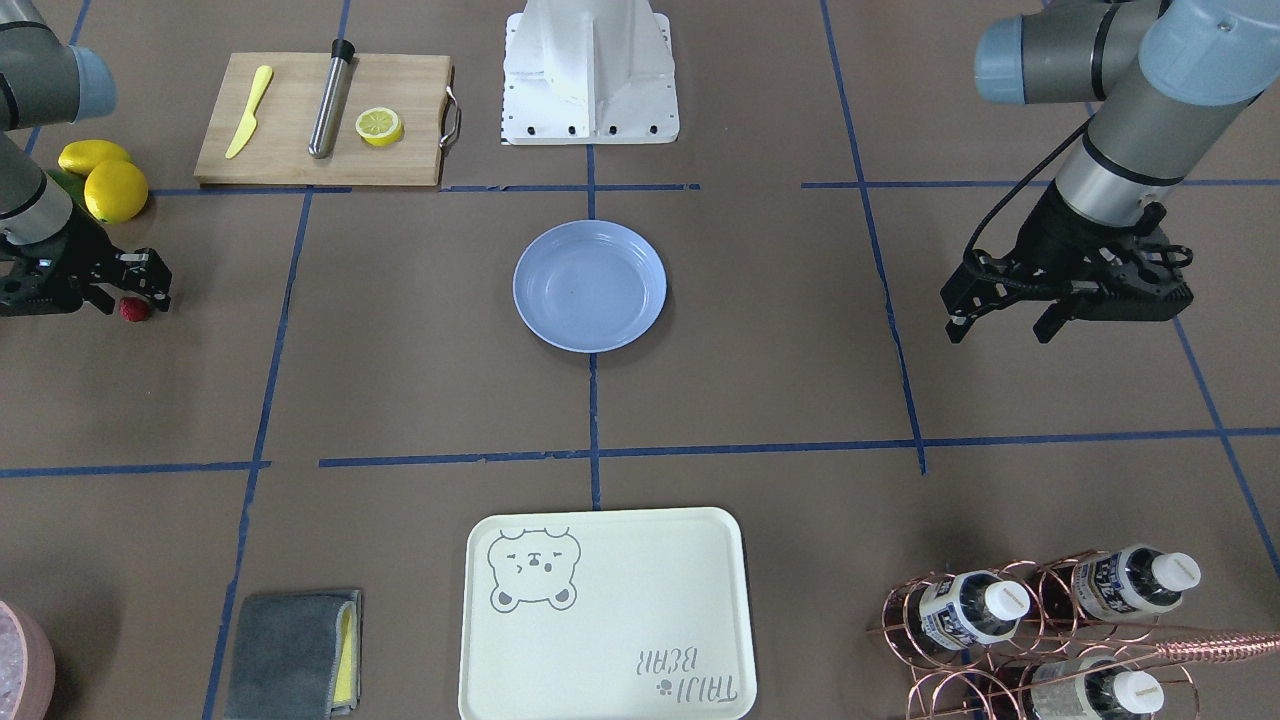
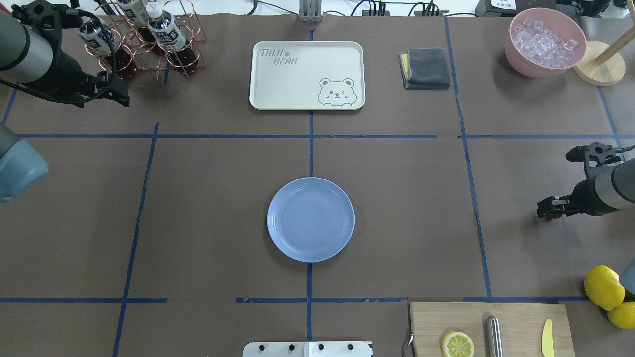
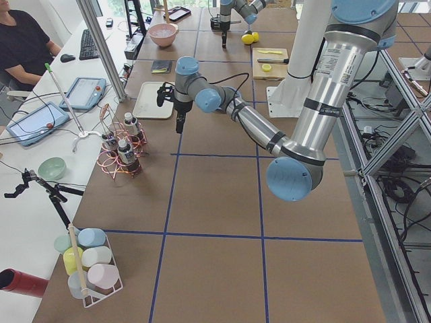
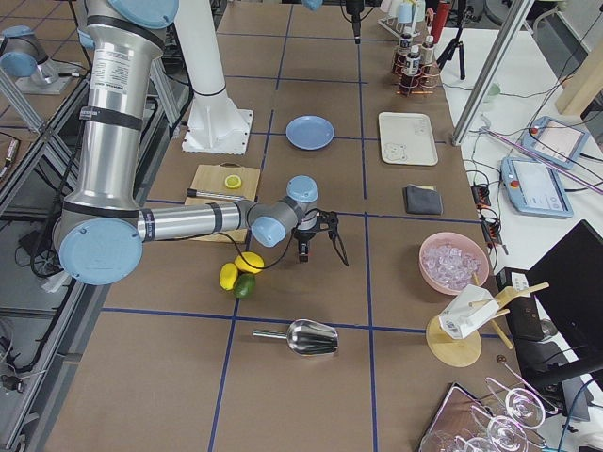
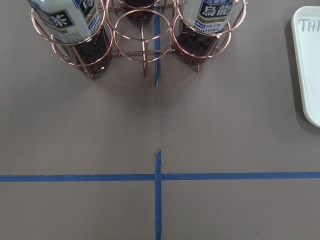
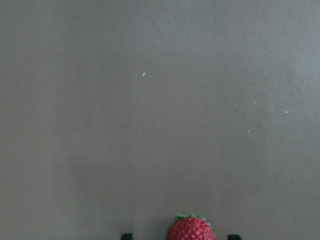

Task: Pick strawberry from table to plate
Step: 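Lower the right gripper onto the red strawberry and close on it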

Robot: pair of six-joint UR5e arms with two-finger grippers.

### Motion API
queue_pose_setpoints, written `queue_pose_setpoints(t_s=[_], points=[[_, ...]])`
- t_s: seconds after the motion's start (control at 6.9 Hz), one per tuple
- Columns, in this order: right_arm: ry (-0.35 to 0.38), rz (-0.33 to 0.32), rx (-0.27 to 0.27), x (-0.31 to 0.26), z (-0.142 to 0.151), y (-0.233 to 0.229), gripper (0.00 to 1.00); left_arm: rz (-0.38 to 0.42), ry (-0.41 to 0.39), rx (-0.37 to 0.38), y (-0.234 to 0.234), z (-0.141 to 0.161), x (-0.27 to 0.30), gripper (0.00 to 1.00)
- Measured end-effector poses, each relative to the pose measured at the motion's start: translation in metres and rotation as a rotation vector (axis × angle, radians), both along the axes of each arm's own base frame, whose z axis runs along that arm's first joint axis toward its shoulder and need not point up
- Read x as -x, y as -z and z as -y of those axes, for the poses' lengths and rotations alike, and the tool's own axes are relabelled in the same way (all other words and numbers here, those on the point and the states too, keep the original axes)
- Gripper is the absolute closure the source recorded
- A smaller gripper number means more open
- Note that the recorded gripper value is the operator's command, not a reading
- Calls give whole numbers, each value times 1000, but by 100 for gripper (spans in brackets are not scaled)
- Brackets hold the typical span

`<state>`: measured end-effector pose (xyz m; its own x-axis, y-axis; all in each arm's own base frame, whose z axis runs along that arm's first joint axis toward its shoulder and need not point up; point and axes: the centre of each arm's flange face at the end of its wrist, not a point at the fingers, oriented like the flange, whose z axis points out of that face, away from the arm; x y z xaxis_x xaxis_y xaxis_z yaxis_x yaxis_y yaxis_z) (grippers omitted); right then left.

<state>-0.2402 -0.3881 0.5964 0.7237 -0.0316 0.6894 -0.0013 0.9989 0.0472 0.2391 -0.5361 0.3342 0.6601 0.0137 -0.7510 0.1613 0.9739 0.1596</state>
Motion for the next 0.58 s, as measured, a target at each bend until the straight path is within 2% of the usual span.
queue_pose_setpoints(t_s=[0.58], points=[[5, 4, -3, 2, 1, 1, 46, -1, 0, -2, 1, 0, 0, 0]])
